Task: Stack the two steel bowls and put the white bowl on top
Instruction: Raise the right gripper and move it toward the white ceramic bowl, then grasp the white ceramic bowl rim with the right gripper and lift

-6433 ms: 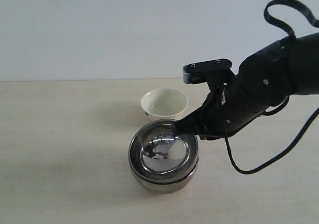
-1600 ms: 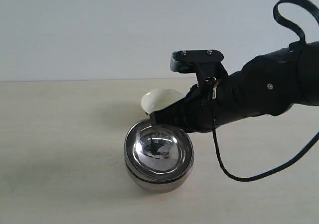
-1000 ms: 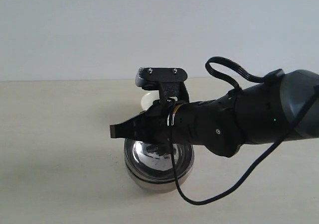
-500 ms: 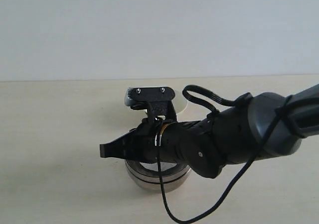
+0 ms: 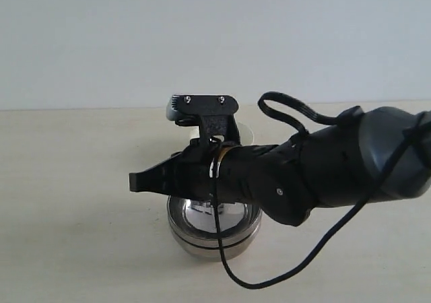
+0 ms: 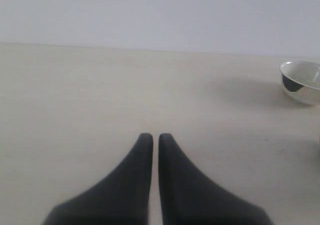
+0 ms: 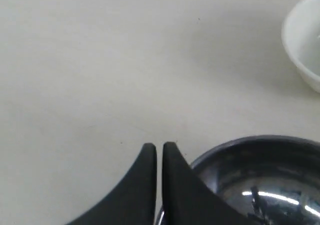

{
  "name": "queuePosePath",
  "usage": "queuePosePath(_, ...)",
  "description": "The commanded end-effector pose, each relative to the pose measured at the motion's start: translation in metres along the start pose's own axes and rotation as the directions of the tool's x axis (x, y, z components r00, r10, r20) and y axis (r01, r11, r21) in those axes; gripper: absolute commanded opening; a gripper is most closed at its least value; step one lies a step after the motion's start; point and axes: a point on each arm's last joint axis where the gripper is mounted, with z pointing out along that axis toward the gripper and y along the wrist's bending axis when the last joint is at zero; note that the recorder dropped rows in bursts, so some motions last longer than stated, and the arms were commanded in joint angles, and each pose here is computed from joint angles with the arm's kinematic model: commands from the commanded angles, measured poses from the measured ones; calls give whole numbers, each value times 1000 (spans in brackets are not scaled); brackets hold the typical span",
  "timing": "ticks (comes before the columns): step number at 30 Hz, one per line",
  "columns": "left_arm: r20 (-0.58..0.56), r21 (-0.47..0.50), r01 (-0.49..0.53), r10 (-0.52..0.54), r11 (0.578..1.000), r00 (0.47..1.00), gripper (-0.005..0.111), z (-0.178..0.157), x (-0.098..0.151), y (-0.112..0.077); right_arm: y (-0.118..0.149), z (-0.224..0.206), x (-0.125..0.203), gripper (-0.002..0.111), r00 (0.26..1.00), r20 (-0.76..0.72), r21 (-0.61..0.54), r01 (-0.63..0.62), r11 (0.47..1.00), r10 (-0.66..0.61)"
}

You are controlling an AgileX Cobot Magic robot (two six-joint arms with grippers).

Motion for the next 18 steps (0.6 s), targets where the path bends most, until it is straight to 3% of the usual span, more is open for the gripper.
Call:
queuePosePath(1, 7, 5, 4, -4, 1000, 1000, 4, 0, 0, 0, 0, -14, -20, 0, 996, 58, -3, 68, 998, -67)
queuePosePath(4, 7, 5, 4, -4, 1000, 1000, 4, 0, 0, 0, -28, -25, -39, 0, 994, 106, 63, -43, 997, 36)
queuePosePath(5, 7, 5, 4, -4, 1000, 1000, 4, 0, 0, 0, -47, -31, -48, 0, 988, 124, 110, -107, 988, 93)
queuePosePath(10, 7, 5, 4, -4, 1000, 1000, 4, 0, 0, 0, -90, -40, -57, 4, 980, 135, 207, -174, 963, 148)
queuePosePath(11, 7, 5, 4, -4, 1000, 1000, 4, 0, 0, 0, -96, -41, -58, 10, 978, 141, 220, -183, 958, 154)
queuePosePath(13, 7, 5, 4, -4, 1000, 1000, 4, 0, 0, 0, -118, -39, -57, 38, 973, 148, 265, -213, 940, 178)
queuePosePath(14, 7, 5, 4, -4, 1000, 1000, 4, 0, 0, 0, -129, -34, -52, 63, 972, 141, 287, -222, 932, 188)
queuePosePath(15, 7, 5, 4, -4, 1000, 1000, 4, 0, 0, 0, -133, -30, -48, 73, 972, 132, 297, -225, 928, 193)
queuePosePath(16, 7, 5, 4, -4, 1000, 1000, 4, 0, 0, 0, -137, -21, -44, 78, 973, 118, 306, -225, 925, 198)
queuePosePath(18, 7, 5, 4, -4, 1000, 1000, 4, 0, 0, 0, -141, -8, -43, 76, 974, 99, 310, -224, 924, 203)
